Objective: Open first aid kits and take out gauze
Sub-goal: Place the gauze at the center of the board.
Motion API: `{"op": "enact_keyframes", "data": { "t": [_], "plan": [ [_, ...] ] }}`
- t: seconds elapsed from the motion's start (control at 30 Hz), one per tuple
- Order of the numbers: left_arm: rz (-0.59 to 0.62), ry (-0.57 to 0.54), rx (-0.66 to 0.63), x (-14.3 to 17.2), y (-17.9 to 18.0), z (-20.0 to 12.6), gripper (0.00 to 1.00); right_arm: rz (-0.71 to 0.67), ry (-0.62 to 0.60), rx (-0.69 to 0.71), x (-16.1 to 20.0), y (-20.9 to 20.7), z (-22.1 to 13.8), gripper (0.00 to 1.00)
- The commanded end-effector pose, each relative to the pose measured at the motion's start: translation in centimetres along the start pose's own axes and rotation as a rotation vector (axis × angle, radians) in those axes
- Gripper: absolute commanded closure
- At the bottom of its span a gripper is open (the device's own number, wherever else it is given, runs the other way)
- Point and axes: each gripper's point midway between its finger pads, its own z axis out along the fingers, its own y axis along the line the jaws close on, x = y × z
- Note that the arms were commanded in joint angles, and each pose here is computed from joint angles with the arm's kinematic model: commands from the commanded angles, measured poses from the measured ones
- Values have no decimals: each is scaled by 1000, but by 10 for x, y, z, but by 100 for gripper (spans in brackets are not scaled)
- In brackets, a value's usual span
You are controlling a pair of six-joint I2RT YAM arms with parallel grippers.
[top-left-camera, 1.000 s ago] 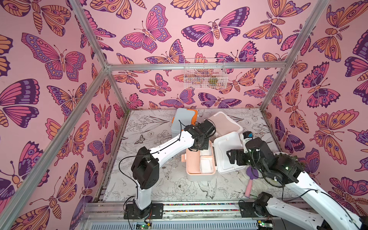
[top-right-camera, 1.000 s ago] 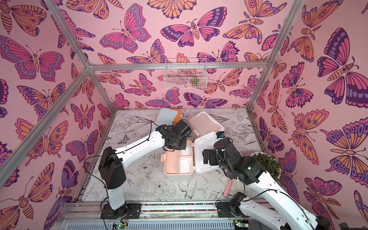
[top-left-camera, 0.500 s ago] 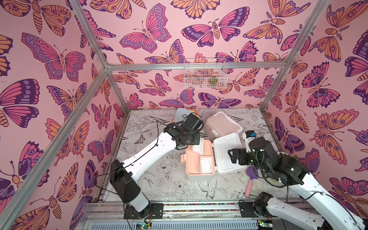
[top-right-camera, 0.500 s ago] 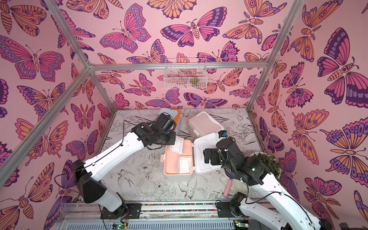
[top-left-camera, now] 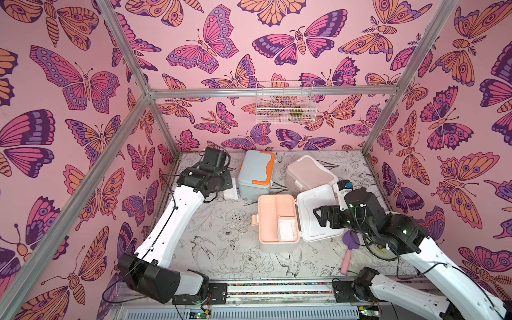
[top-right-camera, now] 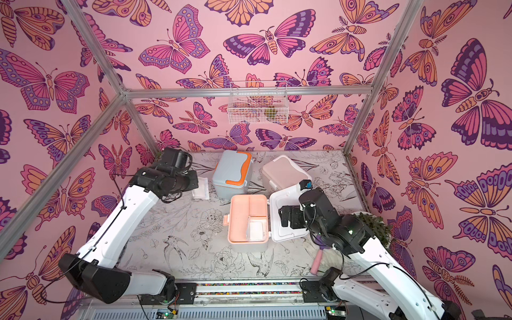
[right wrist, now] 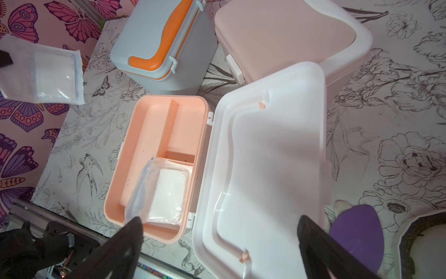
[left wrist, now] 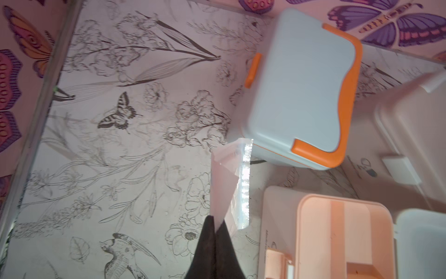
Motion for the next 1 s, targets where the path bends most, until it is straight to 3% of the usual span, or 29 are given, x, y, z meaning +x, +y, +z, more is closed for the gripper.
{"op": "enact_keyframes", "data": {
  "t": [0.0,0.23,0.57,0.97],
  "plan": [
    [-16,35,-106,0,37,15,100,-11,-11,-80,-9,17,-6,1],
    [-96,130,-159,-14,71,67,100,-60,25,-132,-11,32,-2,1],
    [-75,255,-197,-37,114,117,100,-110,62,-189,-13,49,8,1],
    [-138,371,-126,-45,148,172,100,-120,90,-198,-13,55,20,1]
  ]
}}
